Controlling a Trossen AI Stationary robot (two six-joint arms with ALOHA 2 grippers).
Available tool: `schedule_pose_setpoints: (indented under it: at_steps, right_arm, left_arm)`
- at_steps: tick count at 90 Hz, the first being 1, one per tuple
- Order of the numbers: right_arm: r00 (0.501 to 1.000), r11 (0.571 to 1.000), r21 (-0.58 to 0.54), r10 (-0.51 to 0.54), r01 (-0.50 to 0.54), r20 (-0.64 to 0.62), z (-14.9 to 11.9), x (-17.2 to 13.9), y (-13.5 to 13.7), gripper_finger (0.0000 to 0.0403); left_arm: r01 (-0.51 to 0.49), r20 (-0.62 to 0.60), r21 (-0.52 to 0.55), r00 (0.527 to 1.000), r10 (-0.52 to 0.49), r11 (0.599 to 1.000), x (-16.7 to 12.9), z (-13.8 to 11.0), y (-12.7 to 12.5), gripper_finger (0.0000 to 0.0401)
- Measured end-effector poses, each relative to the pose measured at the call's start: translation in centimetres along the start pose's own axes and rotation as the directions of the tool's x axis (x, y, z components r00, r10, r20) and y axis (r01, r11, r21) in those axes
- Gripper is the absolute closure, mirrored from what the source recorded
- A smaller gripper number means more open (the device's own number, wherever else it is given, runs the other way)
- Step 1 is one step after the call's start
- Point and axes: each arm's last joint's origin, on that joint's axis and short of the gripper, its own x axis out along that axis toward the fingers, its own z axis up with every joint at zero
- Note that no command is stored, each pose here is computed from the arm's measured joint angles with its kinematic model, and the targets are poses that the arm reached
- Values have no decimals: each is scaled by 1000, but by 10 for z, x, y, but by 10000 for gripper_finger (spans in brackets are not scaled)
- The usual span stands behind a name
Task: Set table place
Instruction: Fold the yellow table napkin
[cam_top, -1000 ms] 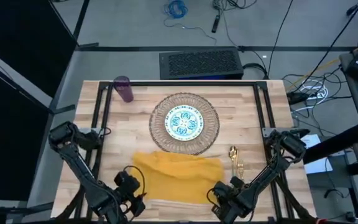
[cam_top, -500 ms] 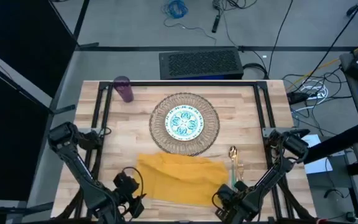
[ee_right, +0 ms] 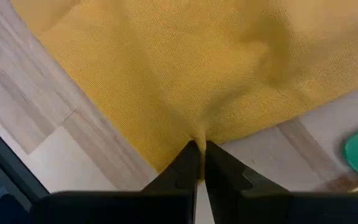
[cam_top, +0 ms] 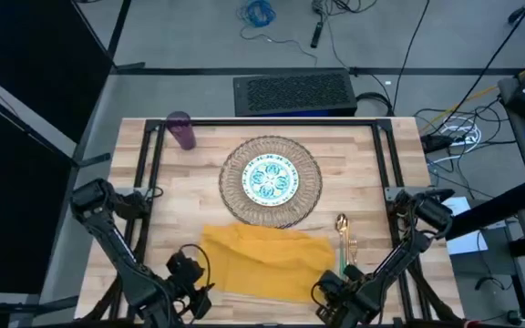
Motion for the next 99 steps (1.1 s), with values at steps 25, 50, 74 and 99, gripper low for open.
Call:
schedule_pose_setpoints:
  at_steps: [25, 50, 74, 99]
  right_arm:
    - [1000, 1000, 1, 7, -7, 3, 0, 0, 1, 395]
    - [996, 995, -55, 86, -85, 15, 11, 1, 9, 395]
    - [983, 977, -124, 180, -173, 47, 47, 7, 20, 395]
    - [973, 964, -164, 221, -208, 61, 67, 10, 23, 395]
  left_arm:
    - [-1, 0, 1, 1000, 1, 1000, 0, 0, 0, 157]
    - [3, 20, -26, 1000, -3, 1000, 9, -2, 3, 157]
    - [81, -7, -136, 997, -82, 987, 41, -7, 9, 157]
    - [96, -10, -115, 995, -98, 989, 46, -7, 9, 157]
